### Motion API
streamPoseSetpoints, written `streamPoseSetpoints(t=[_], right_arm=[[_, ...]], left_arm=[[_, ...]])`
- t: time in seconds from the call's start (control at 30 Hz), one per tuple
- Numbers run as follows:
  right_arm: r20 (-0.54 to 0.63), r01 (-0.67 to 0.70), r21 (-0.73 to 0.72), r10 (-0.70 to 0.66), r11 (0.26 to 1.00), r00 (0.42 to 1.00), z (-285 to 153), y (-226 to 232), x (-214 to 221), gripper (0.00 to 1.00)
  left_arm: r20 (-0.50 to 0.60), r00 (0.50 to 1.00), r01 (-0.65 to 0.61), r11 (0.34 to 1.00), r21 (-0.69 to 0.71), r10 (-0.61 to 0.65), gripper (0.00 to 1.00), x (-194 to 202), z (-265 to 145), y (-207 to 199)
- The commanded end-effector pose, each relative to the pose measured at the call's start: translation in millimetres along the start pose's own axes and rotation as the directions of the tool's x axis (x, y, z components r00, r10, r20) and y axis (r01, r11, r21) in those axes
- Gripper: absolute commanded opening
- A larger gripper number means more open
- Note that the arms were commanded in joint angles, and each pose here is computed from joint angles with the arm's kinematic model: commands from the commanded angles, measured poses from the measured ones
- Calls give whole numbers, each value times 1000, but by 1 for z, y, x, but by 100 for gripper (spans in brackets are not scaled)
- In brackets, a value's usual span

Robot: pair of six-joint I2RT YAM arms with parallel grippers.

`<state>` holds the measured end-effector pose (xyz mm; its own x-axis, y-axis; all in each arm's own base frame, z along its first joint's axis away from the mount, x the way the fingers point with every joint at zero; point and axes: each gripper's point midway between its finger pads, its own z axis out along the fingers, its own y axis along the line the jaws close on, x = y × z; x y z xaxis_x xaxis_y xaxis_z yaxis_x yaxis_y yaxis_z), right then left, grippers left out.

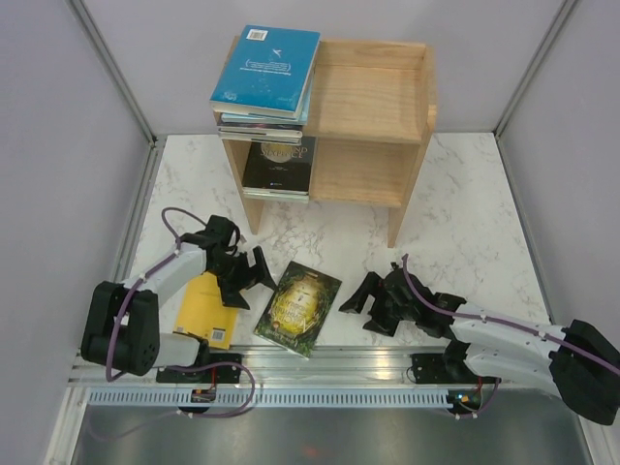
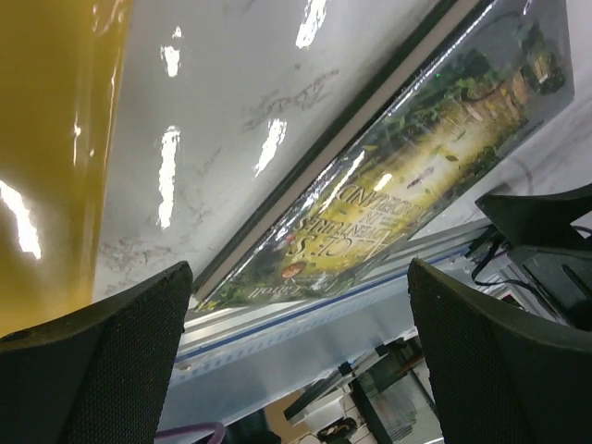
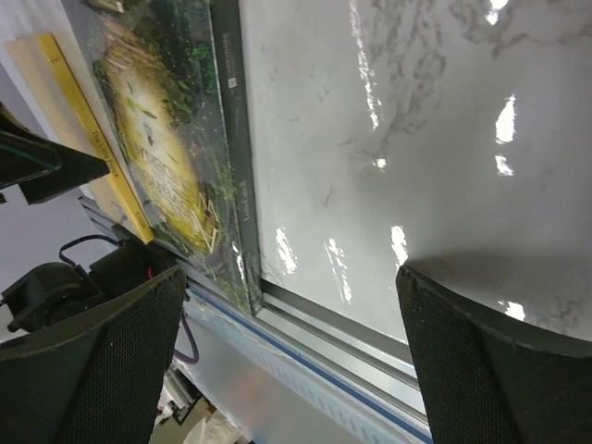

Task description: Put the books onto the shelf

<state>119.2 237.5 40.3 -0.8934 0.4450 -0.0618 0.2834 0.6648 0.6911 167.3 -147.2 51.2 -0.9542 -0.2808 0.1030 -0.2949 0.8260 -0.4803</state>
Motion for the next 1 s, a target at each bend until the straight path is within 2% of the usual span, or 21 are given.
streamPoseSetpoints(t=[0.0,0.13,0.17,0.23,0.3,0.33,0.5,0.7,0.8,0.9,0.93,0.97], right_arm=[[12,-8,-74,9,997,1000,9,16,-2,98],[23,-29,-61,30,998,999,19,14,-4,98],[19,-36,-46,37,998,999,24,11,-3,98],[16,-39,-40,40,998,999,29,12,-1,98],[4,-33,-29,34,999,999,39,13,4,98],[-2,-34,-28,34,999,999,43,14,6,98],[-92,-30,-14,28,999,995,71,11,31,98],[-108,-25,-3,24,1000,994,70,7,39,95],[-89,-27,-13,26,1000,996,64,9,36,88],[-71,-9,-23,7,1000,997,55,15,32,61],[-61,1,-24,-3,1000,998,51,17,31,44],[-54,19,-33,-21,999,998,49,21,29,36]], left_arm=[[27,999,20,999,-36,-19,100,-8,15,7],[-51,998,31,999,-42,-33,100,16,40,11],[-48,999,19,1000,-21,-20,100,18,46,7],[-114,993,36,999,10,-34,100,43,57,5],[-113,994,15,996,91,-5,100,48,64,-9],[-154,988,28,992,124,-9,100,61,66,-14],[-130,991,-6,964,266,42,99,61,59,-41],[-50,995,-62,939,339,84,99,53,44,-59],[-25,995,-81,933,351,95,99,51,39,-63],[-26,995,-84,932,352,99,98,51,37,-64],[-25,995,-86,932,352,101,98,52,35,-64],[-21,994,-93,929,359,107,98,51,33,-67]])
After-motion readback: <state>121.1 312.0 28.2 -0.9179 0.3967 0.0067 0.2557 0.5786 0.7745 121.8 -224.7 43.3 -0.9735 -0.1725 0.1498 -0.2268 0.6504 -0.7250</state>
